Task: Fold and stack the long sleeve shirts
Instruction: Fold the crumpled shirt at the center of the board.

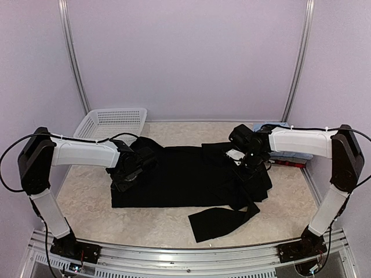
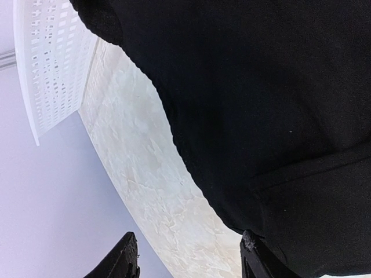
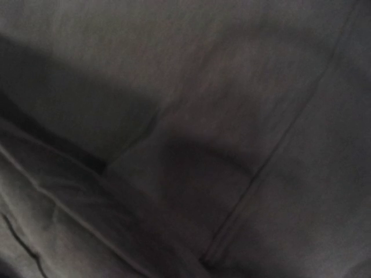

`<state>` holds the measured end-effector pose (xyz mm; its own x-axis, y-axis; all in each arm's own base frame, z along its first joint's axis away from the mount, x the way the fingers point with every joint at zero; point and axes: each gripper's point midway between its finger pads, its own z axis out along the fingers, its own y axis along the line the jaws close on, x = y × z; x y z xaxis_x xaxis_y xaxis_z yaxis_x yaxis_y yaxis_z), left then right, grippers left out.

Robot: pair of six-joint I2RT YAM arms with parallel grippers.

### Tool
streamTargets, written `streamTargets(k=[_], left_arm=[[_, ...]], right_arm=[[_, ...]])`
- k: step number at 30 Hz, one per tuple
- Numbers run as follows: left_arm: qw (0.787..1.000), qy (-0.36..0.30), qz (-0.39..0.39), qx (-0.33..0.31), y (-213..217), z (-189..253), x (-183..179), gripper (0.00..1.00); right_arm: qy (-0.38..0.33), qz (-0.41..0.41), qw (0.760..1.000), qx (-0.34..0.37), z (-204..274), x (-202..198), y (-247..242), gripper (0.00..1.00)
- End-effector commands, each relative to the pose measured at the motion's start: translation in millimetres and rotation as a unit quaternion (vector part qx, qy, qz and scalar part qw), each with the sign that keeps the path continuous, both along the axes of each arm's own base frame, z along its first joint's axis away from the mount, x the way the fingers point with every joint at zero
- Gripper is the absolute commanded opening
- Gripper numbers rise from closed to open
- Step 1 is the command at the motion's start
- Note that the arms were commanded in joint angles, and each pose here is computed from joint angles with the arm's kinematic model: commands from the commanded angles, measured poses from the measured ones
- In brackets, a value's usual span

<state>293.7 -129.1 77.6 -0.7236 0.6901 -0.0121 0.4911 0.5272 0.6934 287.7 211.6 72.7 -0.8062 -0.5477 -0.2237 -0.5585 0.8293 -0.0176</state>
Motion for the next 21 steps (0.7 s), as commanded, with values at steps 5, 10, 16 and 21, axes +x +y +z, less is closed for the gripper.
streamTargets(k=[5, 10, 16, 21], left_arm=[[0.999, -0.033, 0.023, -0.006, 7.3, 16.5, 9.0, 0.57], [0.999, -0.046, 0.028, -0.005, 10.3, 21.7, 10.7, 0.61], [0.997, -0.064, 0.035, -0.013, 10.4, 27.5, 14.5, 0.62], [0.996, -0.079, 0.039, -0.016, 11.1, 32.4, 18.7, 0.64]], right_arm=[[-0.035, -0.037, 0.998, -0.038, 8.6, 22.8, -15.9, 0.41], [-0.057, -0.058, 0.995, -0.051, 18.4, 34.3, -25.2, 0.50], [-0.086, -0.088, 0.990, -0.074, 29.0, 52.0, -40.3, 0.55], [-0.095, -0.098, 0.987, -0.082, 34.6, 55.8, -46.7, 0.57]])
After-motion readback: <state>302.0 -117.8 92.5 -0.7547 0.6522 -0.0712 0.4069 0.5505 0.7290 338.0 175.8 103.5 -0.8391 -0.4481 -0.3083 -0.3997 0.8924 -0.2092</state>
